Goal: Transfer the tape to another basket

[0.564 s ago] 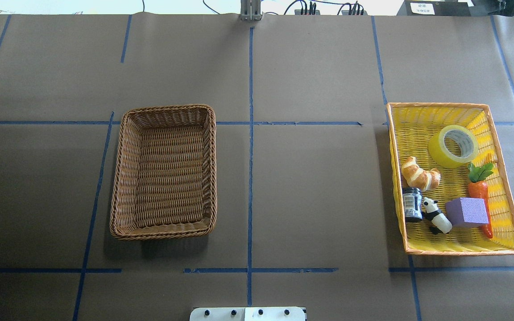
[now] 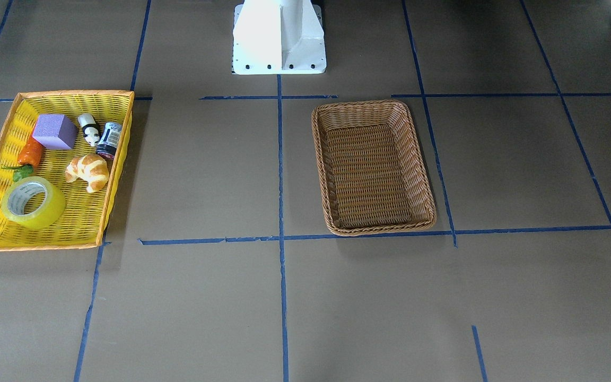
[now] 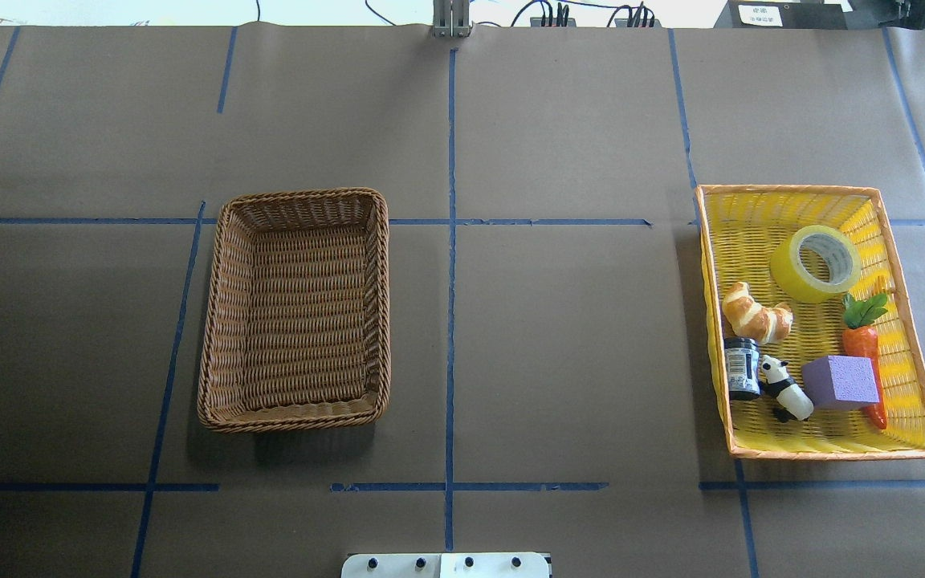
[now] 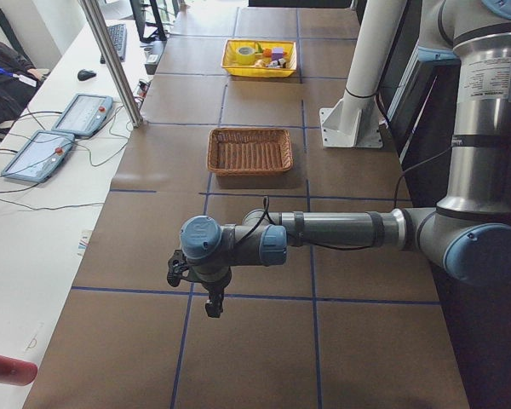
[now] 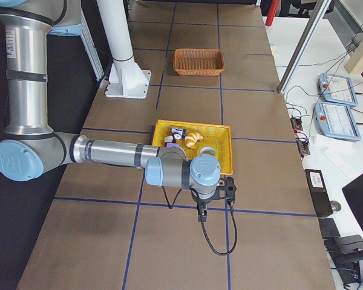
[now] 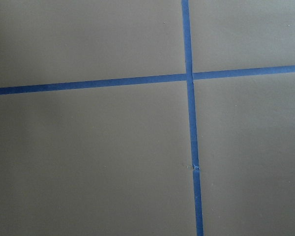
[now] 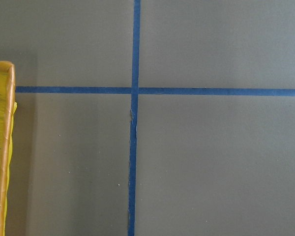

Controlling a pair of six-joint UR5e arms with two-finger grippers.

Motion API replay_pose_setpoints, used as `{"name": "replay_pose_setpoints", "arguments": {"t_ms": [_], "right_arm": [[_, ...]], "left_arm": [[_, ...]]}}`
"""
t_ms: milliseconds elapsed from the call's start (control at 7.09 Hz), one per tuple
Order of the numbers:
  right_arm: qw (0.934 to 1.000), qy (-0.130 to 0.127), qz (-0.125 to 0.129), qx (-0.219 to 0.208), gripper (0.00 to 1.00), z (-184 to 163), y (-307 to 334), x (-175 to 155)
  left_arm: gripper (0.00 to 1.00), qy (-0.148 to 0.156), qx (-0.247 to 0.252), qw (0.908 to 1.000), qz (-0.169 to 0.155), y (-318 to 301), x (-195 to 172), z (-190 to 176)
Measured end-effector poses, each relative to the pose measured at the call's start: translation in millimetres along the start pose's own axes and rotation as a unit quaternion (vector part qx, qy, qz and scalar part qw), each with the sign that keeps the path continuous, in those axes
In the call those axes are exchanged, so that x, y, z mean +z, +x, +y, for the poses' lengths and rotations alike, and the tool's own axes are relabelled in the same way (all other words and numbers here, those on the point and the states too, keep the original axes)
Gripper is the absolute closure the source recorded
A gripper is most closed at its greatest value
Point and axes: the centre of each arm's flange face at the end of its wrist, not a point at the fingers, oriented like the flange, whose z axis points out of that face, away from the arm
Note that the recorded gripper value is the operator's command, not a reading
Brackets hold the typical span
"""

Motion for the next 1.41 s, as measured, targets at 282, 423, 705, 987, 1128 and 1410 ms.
{"name": "replay_pose_setpoints", "arguments": {"t_ms": [282,423,705,987,1128,1410], "right_arm": [[1.0000,0.001,-0.001,-0.001,0.00,0,0,0],[1.0000,0.001,0.000,-0.001,0.00,0,0,0],[1.0000,0.003,0.000,-0.005,0.00,-2,-3,-1],[0.9993,0.006,0.003,-0.036,0.00,-17,-26,1],[0.9980,0.012,0.006,-0.062,0.00,-34,-48,-1],[0.9945,0.019,0.017,-0.101,0.00,-68,-93,-7]], "left_arm": [[0.00,0.000,0.000,1.0000,0.000,0,1,0],[0.00,0.000,0.000,1.0000,0.000,0,1,0],[0.00,0.001,0.001,1.0000,0.000,0,0,0],[0.00,0.003,0.002,1.0000,0.001,1,0,-1],[0.00,0.003,0.003,1.0000,0.001,2,-1,-1],[0.00,0.004,0.004,1.0000,0.001,2,-1,-1]]}}
